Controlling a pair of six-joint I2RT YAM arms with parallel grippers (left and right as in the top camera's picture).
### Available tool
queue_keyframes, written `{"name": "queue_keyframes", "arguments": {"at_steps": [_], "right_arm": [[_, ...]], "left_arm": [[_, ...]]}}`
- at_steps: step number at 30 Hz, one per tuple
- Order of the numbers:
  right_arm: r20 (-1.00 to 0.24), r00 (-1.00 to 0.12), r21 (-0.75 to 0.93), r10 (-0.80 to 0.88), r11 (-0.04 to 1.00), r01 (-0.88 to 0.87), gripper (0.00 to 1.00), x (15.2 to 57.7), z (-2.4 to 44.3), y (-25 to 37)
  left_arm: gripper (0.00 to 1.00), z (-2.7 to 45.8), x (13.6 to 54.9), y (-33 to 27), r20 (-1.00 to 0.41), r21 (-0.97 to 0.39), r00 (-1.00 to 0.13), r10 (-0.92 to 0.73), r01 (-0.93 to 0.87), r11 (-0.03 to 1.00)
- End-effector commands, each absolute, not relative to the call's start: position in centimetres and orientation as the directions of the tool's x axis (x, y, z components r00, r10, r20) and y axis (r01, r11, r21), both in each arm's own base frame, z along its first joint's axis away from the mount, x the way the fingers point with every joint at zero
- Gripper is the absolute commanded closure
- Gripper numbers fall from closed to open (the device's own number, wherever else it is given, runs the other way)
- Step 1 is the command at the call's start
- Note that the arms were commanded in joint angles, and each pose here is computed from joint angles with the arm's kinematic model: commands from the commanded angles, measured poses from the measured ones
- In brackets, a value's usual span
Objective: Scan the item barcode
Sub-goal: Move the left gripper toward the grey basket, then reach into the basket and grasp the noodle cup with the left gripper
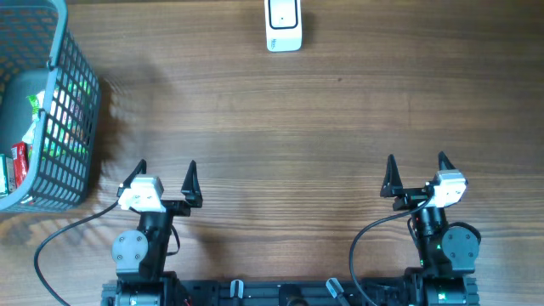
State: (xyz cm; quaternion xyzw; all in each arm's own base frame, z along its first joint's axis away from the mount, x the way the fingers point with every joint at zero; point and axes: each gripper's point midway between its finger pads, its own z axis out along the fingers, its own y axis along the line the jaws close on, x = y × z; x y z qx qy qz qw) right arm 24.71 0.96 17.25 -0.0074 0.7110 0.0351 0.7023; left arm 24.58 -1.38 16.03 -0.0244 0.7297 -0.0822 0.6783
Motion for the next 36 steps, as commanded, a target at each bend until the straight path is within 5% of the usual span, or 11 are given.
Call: {"name": "queue_keyframes", "arguments": {"at_steps": [1,14,19,27,36], "right_arm": [[-1.0,-0.002,0.027,0.027,0.998,-0.056,0.0,24.7,17.5,0.9],[-1.0,-0.003,0.027,0.027,0.998,-0.056,0.0,24.7,17.5,0.9],[-1.0,-0.004,0.027,0.027,0.998,-0.056,0.0,24.7,17.4,0.9],[-1.0,-0.004,0.027,0.027,0.998,-0.056,0.0,24.7,17.4,0.9],[-1.0,-0.004,0.027,0.026,0.998,-0.056,0.0,24.7,17.4,0.9]], "left_arm": [[0.0,16.1,24.6,-1.4,-0.99,-0.126,-0.069,-0.12,0.079,0.989],[0.0,17.9,24.2,-3.8,-0.992,-0.129,-0.015,-0.129,0.228,0.965],[0.0,19.2,23.6,-4.4,-0.971,-0.241,-0.069,-0.231,0.252,0.937],[0.0,31.5,19.7,-4.4,-0.97,-0.243,-0.083,-0.23,0.246,0.938],[0.0,41.8,21.4,-1.5,-0.909,-0.132,-0.404,-0.103,0.044,0.99]]}}
